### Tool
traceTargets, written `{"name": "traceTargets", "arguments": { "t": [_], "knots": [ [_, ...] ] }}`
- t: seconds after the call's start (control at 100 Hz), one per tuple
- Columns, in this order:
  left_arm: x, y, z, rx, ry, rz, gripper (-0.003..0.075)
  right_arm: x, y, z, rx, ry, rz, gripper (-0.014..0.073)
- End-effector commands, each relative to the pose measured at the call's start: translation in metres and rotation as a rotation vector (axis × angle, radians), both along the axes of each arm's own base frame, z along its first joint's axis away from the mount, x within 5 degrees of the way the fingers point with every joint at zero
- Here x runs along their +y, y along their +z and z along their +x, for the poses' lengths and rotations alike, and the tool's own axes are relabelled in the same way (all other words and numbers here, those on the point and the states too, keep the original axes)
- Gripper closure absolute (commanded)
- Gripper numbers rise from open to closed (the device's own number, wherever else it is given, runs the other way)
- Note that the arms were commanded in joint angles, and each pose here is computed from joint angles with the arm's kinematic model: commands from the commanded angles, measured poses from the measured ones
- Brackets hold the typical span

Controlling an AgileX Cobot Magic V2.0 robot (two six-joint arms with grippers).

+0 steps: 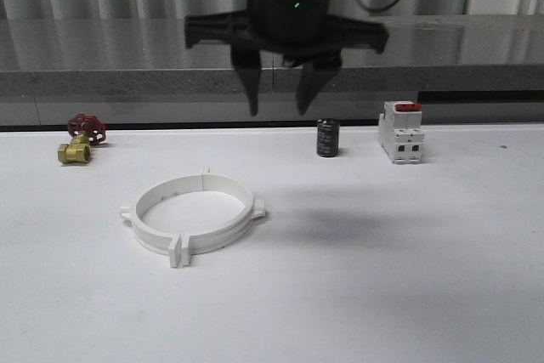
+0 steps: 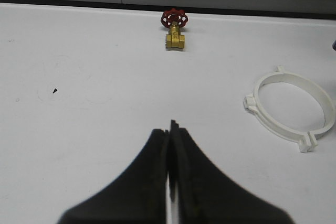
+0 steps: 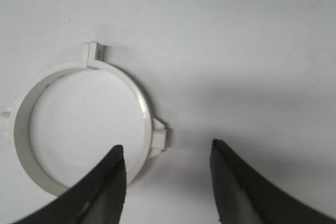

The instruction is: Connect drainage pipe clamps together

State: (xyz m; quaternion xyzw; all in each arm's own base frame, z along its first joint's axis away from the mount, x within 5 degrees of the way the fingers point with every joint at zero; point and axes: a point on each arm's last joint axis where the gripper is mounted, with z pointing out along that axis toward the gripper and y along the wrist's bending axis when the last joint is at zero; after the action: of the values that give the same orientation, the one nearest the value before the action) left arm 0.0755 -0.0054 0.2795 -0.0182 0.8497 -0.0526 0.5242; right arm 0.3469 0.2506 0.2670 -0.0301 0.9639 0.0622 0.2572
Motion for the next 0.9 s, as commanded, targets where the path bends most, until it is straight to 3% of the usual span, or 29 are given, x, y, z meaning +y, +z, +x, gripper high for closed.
{"name": "traceTargets", "arguments": {
  "t": [0.0,0.21,0.51,0.89],
  "knots": [
    [-0.001,0.013,0.003,-0.089,-0.010,-0.018,0.0741,-0.030,0.053,-0.006,-0.139,0.036,0.006,0.0210],
    [-0.001,0.013,0.003,-0.089,-0.010,-0.018,0.0741,-0.102,0.079,-0.023,-0.190,-0.007,-0.047,0.0210],
    [-0.001,0.013,0.003,-0.089,-0.010,-0.018,0.0741,-0.195,0.083,-0.084,-0.223,-0.161,-0.049,0.0210],
    [-0.001,0.013,0.003,-0.089,-0.010,-0.018,0.0741,-0.225,0.057,-0.174,-0.205,-0.184,-0.038,0.0211]
  ]
}}
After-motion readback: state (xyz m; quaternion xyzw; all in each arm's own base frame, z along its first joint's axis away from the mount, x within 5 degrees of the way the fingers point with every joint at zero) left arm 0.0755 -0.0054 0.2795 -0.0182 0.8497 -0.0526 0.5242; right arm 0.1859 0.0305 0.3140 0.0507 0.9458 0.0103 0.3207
